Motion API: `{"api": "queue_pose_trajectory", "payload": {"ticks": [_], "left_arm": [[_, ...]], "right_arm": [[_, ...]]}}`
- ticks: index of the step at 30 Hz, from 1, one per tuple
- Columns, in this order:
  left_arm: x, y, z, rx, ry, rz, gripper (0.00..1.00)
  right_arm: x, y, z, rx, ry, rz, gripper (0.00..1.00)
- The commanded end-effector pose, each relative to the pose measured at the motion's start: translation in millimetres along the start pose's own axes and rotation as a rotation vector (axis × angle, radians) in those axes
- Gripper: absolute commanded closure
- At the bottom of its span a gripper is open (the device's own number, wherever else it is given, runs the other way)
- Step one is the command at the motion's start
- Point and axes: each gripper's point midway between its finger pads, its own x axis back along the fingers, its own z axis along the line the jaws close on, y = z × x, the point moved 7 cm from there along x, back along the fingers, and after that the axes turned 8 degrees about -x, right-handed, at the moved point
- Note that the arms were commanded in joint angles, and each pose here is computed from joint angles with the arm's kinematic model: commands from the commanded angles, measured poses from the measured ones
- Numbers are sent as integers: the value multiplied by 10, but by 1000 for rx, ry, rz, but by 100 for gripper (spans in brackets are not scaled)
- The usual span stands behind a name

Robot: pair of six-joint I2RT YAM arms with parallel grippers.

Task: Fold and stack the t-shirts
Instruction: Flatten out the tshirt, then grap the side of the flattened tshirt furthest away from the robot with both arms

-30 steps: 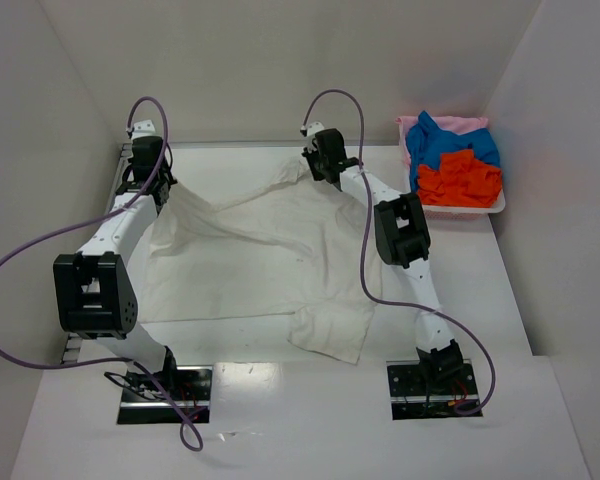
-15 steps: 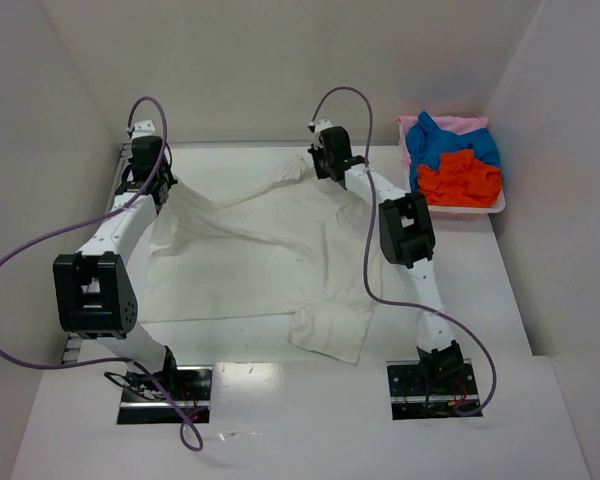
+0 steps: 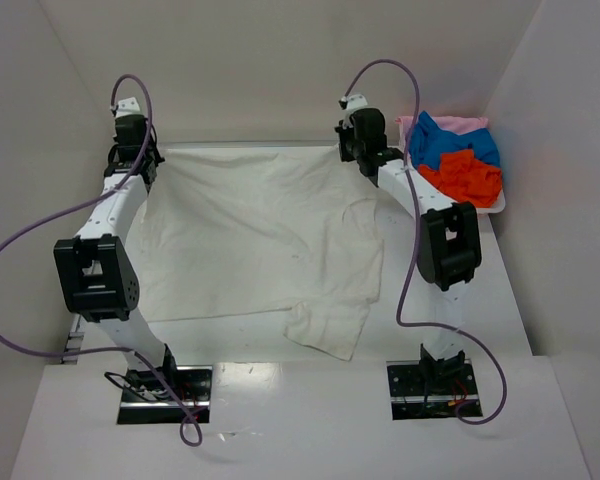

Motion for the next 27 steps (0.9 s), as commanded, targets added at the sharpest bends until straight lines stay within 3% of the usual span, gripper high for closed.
{"api": "queue_pose_trajectory", "payload": {"ticks": [1,15,27], "left_arm": [[-222,-112,24,-5,-10,26,100],[-600,-284,9,-29,-95,78,100],[-430,-440,341,16,-39,104,100]], "right_arm": [[126,240,-37,-8,-16,-100,100],[21,-87,-181,-32,-60,-41,100],[508,71,-408,-92,-125,-99,100]]}}
